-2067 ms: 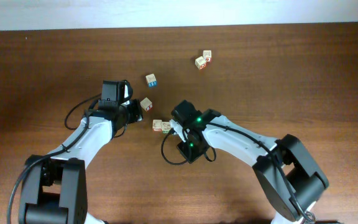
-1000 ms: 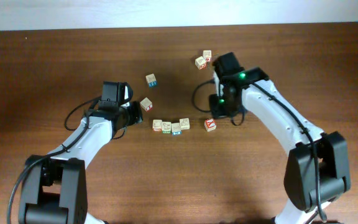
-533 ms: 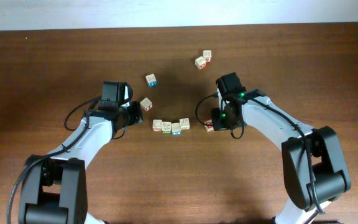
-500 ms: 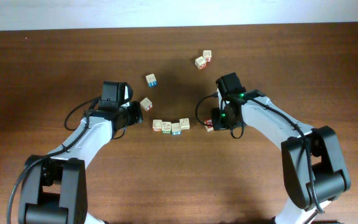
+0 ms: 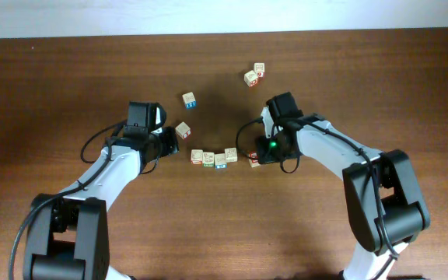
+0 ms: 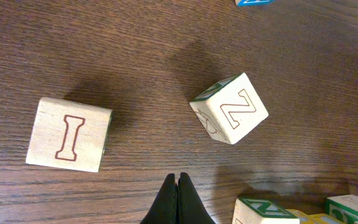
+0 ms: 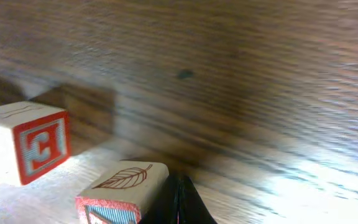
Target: Rotate 5 blocks
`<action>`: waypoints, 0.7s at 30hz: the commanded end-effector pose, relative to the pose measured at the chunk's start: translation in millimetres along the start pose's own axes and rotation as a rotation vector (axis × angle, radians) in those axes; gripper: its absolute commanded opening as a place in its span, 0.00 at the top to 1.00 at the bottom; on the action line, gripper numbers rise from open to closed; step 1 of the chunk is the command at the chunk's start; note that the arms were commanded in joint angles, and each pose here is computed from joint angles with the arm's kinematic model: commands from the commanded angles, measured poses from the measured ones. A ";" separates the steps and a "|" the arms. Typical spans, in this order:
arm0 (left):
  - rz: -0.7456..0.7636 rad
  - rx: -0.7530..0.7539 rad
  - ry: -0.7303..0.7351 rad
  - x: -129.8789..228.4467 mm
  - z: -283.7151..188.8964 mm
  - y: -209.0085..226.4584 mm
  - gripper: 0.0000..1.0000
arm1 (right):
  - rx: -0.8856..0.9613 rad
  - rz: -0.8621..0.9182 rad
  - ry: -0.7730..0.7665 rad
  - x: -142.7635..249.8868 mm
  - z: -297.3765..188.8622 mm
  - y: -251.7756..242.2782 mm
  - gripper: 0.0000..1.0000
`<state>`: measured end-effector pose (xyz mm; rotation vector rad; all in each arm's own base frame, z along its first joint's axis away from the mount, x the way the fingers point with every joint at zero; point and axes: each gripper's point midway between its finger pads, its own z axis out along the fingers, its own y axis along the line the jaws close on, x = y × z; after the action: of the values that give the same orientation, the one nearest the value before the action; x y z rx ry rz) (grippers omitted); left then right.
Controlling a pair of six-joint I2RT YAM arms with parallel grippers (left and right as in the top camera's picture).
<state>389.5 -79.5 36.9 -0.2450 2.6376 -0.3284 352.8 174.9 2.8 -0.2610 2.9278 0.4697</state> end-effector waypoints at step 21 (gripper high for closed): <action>-0.005 0.022 0.023 5.8 2.8 -6.8 1.00 | -0.028 -0.087 -0.013 -18.1 -23.9 27.0 0.96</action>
<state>387.7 -84.6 36.7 -0.2297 2.6438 -0.3418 343.1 192.3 18.6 -0.3039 2.9711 0.5375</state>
